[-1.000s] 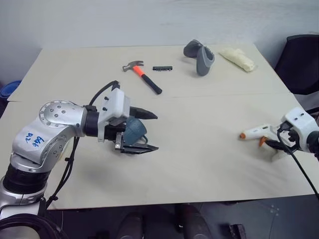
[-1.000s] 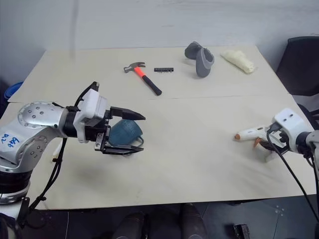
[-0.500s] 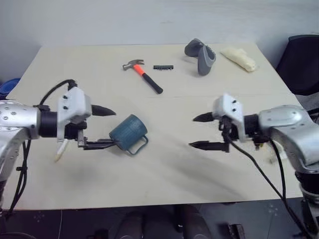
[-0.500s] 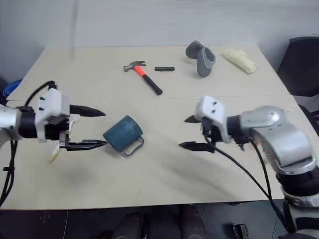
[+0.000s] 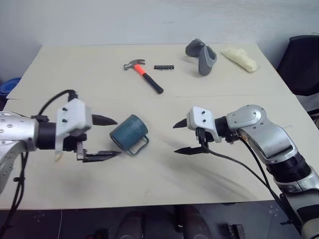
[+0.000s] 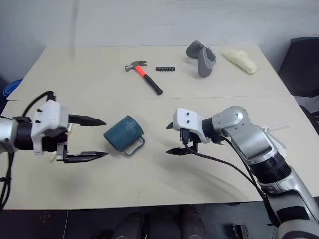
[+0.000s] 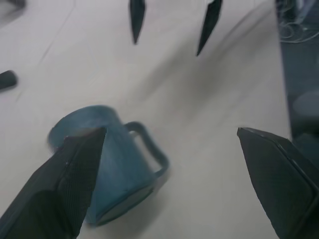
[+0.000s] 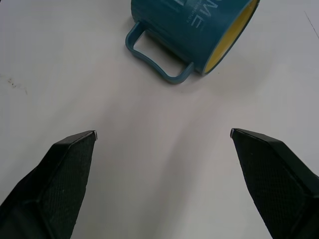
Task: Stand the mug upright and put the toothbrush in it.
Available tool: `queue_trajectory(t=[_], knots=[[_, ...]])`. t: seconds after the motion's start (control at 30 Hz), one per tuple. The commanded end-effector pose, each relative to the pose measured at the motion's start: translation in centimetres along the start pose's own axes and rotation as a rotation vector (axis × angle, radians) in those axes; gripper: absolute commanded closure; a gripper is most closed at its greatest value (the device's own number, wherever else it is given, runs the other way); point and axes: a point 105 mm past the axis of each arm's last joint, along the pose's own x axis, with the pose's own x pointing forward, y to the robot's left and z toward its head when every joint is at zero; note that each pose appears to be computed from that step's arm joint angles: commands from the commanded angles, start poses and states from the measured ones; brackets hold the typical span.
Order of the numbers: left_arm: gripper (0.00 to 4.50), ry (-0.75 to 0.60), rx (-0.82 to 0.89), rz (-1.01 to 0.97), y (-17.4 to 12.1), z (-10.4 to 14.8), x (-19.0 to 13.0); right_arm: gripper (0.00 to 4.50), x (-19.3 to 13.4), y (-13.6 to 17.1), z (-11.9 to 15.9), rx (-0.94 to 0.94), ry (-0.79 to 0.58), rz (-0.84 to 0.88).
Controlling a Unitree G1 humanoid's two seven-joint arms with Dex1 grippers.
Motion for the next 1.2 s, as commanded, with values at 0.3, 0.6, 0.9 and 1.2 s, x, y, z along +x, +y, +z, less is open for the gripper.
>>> queue_trajectory(t=[0.3, 0.6, 0.9, 1.2], knots=[[0.00, 0.259, -0.171, -0.002, -0.4, -4.2, 2.8, 0.01, -6.6, 0.5, -0.1, 0.083, 0.006, -0.158], [0.00, 0.346, -0.102, 0.064, 1.0, -6.5, 4.1, 0.01, -8.2, 0.9, -0.1, 0.147, -0.007, -0.286], [0.00, 0.383, -0.096, 0.138, 2.3, -7.7, 4.5, 0.01, -8.1, 1.4, 0.0, 0.158, -0.010, -0.283], [0.00, 0.411, -0.029, 0.250, 4.8, -7.9, 4.1, 0.01, -7.7, 1.8, 0.0, 0.139, -0.009, -0.251]])
